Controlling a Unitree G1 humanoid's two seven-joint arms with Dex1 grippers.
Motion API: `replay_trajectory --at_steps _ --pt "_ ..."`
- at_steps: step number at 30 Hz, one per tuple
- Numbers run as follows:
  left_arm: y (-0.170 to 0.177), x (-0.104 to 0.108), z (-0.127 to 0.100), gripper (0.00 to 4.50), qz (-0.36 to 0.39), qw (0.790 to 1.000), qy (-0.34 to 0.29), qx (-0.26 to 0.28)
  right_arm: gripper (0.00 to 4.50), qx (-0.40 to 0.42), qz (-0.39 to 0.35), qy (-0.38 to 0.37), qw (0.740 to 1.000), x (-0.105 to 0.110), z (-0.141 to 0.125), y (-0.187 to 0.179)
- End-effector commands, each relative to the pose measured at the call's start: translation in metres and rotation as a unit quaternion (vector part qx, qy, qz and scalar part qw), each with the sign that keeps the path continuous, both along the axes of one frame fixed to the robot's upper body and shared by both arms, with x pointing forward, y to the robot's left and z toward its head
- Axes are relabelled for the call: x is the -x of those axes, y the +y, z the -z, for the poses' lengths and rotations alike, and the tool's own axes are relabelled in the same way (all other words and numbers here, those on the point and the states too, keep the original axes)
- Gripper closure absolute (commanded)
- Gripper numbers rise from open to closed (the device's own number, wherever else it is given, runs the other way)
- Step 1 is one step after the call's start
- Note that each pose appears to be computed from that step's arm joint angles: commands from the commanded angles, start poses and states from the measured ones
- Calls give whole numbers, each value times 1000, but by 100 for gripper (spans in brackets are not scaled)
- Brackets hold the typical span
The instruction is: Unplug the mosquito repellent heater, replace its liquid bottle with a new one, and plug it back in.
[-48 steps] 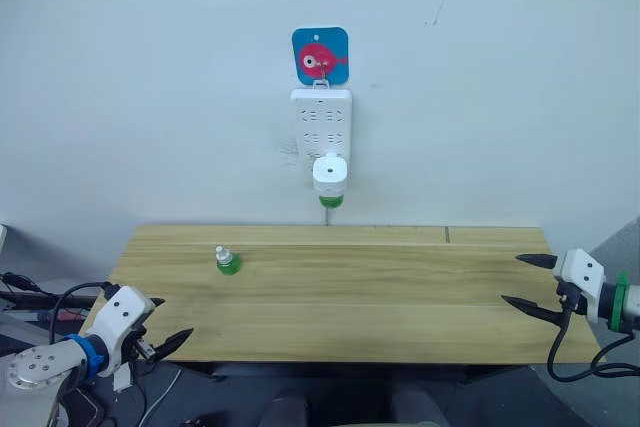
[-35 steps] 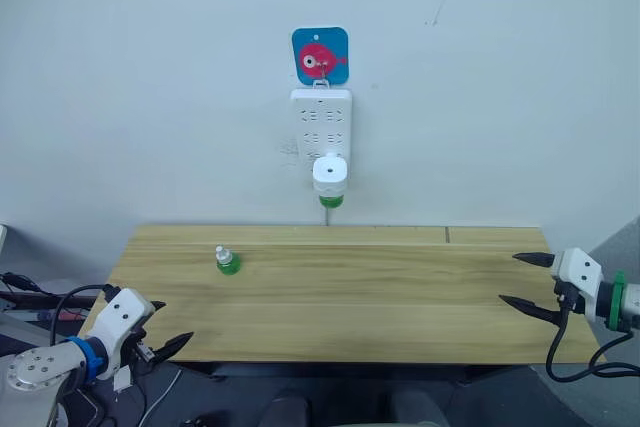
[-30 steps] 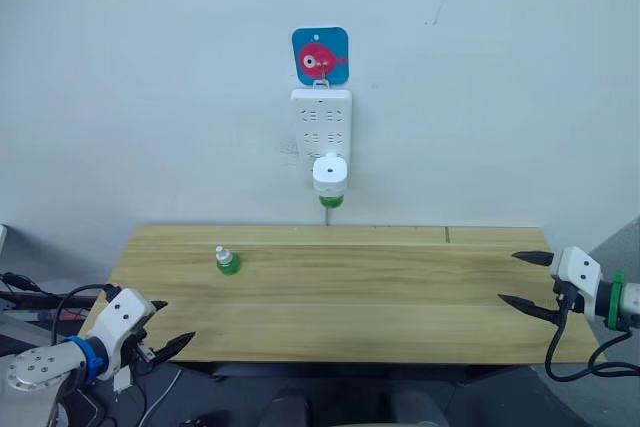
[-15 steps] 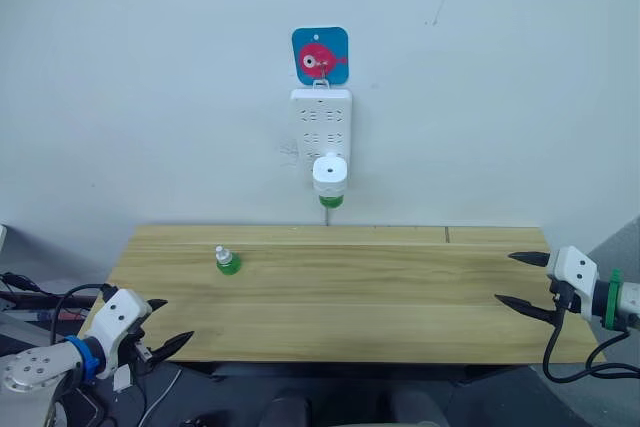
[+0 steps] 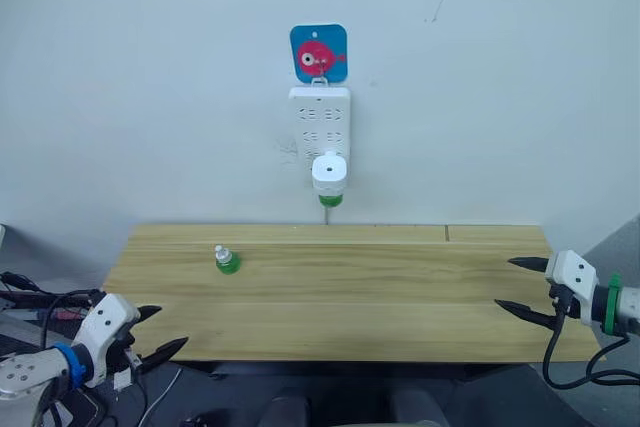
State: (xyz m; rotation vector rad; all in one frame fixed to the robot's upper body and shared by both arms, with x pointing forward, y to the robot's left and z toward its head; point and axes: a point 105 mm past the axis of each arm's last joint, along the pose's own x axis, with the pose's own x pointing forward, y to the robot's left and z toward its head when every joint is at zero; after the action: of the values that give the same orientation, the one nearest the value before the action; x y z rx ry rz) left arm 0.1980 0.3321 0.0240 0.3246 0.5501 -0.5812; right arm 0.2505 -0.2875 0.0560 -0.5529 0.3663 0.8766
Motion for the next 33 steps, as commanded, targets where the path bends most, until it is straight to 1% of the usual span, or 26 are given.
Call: replay_trajectory --at_steps 1,4,7,9,13,15,16,18,22,26,28,33 --pt "-1 -14 -26 0 -13 999 -51 9 1 -26 -1 -53 998 -7 -27 10" --pt "-11 -29 -46 0 -7 996 -82 26 1 -62 -11 -82 995 -8 -50 30" --pt "-34 -58 -79 0 5 990 -129 62 1 -102 -30 -106 989 -6 -78 57" --pt "-47 -72 -94 0 18 986 -144 77 1 -123 -35 -113 985 -3 -92 71" --pt "-72 -91 -117 0 50 980 -162 108 1 -156 -43 -117 980 4 -111 94" --pt "-85 -102 -127 38 67 976 -169 122 0 -171 -51 -121 976 9 -119 109" --pt "-91 -107 -130 58 74 974 -172 125 0 -178 -52 -122 975 10 -121 114" --pt "-101 -117 -135 118 85 972 -174 133 0 -188 -55 -123 973 14 -125 125" --pt "-116 -144 -150 118 71 963 -210 152 0 -203 -50 -128 970 18 -130 139" --pt "-130 -164 -158 118 71 955 -228 176 0 -212 -45 -133 967 22 -135 148" --pt "-135 -170 -159 118 71 953 -230 185 0 -214 -43 -134 967 24 -137 152" --pt "-146 -179 -157 118 89 950 -225 195 0 -219 -37 -136 966 27 -139 156"
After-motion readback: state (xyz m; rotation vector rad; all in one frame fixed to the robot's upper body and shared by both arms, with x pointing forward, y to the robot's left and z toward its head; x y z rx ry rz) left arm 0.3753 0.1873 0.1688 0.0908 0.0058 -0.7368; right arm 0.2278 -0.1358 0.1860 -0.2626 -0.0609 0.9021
